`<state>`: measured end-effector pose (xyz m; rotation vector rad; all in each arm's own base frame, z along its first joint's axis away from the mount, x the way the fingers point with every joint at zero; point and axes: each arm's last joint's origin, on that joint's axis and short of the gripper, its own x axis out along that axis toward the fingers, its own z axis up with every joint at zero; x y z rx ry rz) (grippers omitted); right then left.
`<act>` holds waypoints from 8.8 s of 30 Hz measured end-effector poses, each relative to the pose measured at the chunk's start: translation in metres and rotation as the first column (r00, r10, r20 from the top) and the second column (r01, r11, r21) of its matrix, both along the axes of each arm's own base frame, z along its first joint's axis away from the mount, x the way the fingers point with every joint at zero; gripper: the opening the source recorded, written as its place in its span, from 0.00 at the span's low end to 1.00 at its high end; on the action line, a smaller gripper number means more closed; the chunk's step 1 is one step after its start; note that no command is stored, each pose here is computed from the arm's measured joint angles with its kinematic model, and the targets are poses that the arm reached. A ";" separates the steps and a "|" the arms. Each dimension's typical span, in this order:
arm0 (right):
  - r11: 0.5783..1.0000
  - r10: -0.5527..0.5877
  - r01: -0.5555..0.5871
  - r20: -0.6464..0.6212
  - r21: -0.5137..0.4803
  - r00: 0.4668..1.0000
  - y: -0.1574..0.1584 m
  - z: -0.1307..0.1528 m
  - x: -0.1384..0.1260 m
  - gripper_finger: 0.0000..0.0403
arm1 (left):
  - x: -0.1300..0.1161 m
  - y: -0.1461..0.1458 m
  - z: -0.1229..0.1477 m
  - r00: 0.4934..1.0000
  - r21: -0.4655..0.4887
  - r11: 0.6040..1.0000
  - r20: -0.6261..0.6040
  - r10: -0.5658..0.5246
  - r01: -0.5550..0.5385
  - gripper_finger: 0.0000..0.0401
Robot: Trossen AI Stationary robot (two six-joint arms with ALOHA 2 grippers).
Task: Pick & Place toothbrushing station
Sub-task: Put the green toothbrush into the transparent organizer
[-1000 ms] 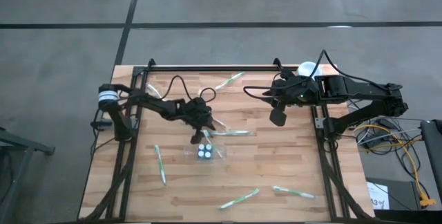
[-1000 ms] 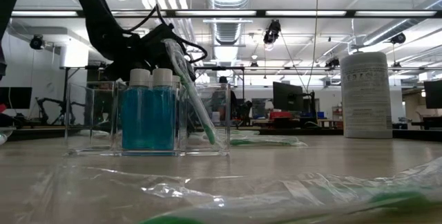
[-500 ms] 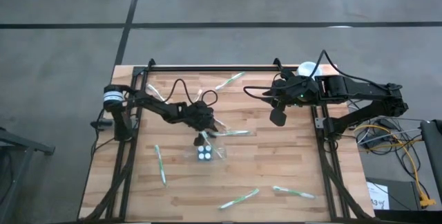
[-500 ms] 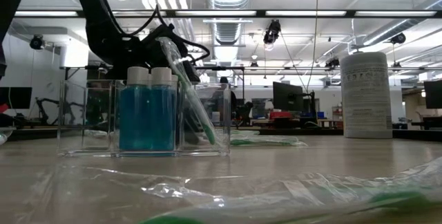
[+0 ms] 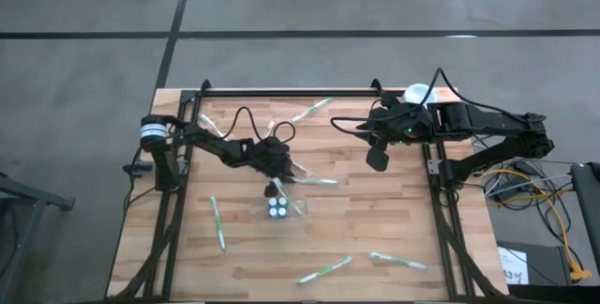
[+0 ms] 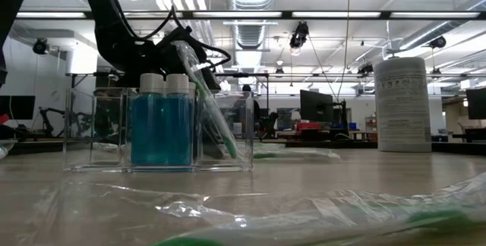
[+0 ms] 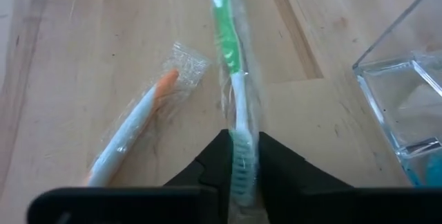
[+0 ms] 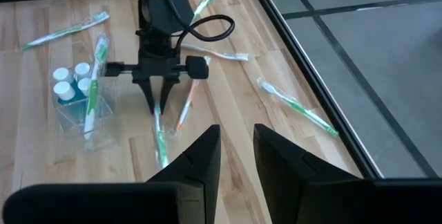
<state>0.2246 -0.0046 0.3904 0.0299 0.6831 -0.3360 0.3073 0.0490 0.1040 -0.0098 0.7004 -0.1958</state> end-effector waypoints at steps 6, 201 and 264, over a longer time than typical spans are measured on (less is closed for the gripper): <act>1.000 0.000 0.000 0.000 0.000 1.000 0.000 0.000 0.000 0.20 | -0.005 0.001 0.006 0.999 0.041 0.999 -0.038 0.025 -0.023 0.10; 1.000 0.000 0.000 -0.001 0.000 1.000 0.000 0.000 0.000 0.20 | 0.021 -0.113 0.273 0.952 0.255 0.959 -0.240 0.190 -0.127 0.37; 1.000 0.000 0.000 0.000 0.000 1.000 0.000 0.000 0.000 0.20 | -0.156 0.010 0.284 -0.087 -0.263 -0.081 0.011 0.996 -0.961 0.37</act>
